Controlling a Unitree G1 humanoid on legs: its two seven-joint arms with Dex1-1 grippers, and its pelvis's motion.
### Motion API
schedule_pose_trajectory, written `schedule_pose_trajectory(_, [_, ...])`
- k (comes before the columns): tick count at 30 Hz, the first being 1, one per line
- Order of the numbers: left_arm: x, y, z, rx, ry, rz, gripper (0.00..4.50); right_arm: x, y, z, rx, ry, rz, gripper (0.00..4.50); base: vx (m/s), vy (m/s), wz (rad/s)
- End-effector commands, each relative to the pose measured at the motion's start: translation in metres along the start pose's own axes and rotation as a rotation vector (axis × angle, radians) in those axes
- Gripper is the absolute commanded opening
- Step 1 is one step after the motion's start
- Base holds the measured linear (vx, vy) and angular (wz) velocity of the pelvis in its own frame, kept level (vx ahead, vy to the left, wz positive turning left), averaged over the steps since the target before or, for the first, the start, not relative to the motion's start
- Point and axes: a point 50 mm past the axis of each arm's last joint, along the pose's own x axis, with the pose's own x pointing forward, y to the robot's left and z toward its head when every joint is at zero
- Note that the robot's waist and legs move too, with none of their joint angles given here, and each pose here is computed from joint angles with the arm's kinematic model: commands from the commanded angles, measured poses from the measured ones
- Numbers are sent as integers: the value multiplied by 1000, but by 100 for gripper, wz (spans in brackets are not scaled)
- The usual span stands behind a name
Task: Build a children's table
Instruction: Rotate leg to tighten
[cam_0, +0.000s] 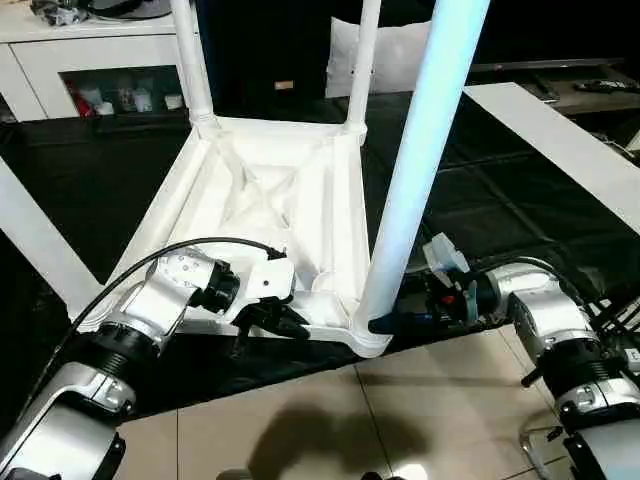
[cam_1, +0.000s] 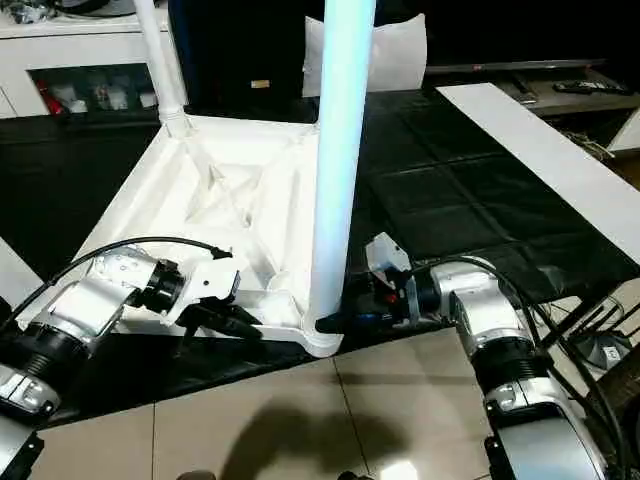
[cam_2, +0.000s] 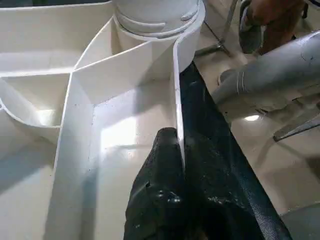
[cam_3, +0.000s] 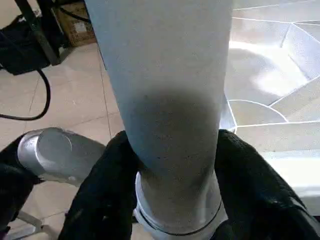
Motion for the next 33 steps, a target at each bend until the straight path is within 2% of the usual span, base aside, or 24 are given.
schedule_pose_trajectory(1, [2, 4, 17, 89, -2, -47, 0, -1, -1, 3, 0, 9, 32, 195, 0, 0, 0])
schedule_pose_trajectory(5, [2, 5, 17, 40, -38, -7, 0, 0, 2, 2, 49, -31, 49, 192, 0, 0, 0])
schedule_pose_trajectory(8, [0, 10, 14, -23, -26, 102, 0, 2, 4, -1, 101, -97, 15, 192, 0, 0, 0])
schedule_pose_trajectory(11, [1, 11, 15, -73, -52, 153, 0, 5, 7, -4, 135, -125, -22, 192, 0, 0, 0])
schedule_pose_trajectory(13, [5, 12, 21, -142, -95, 236, 0, 16, 9, -10, 181, -164, -104, 192, 0, 0, 0])
schedule_pose_trajectory(18, [11, 15, 25, -188, -108, 311, 0, 31, 12, -12, 197, -179, -141, 192, 0, 0, 0])
schedule_pose_trajectory(20, [17, 16, 29, -218, -115, 351, 0, 43, 9, -12, 212, -170, -220, 192, 0, 0, 0])
schedule_pose_trajectory(22, [23, 22, 34, -261, -127, 425, 0, 62, 1, -9, 242, -174, -359, 192, 0, 0, 0])
schedule_pose_trajectory(25, [26, 30, 39, -295, -138, 509, 0, 77, -10, -4, 264, -192, -513, 192, 1, -43, -2])
schedule_pose_trajectory(27, [28, 36, 43, -307, -145, 558, 0, 86, -20, -1, 312, -210, -636, 192, -8, -55, -23])
schedule_pose_trajectory(28, [29, 42, 47, -314, -149, 613, 0, 94, -29, 2, 382, -230, -745, 192, 13, -35, -43])
schedule_pose_trajectory(31, [28, 51, 53, -308, -148, 690, 0, 109, -35, 13, 392, -268, -793, 192, 152, 129, -52])
schedule_pose_trajectory(33, [25, 54, 54, -308, -143, 726, 0, 114, -37, 19, 391, -295, -800, 262, 47, -23, -11])
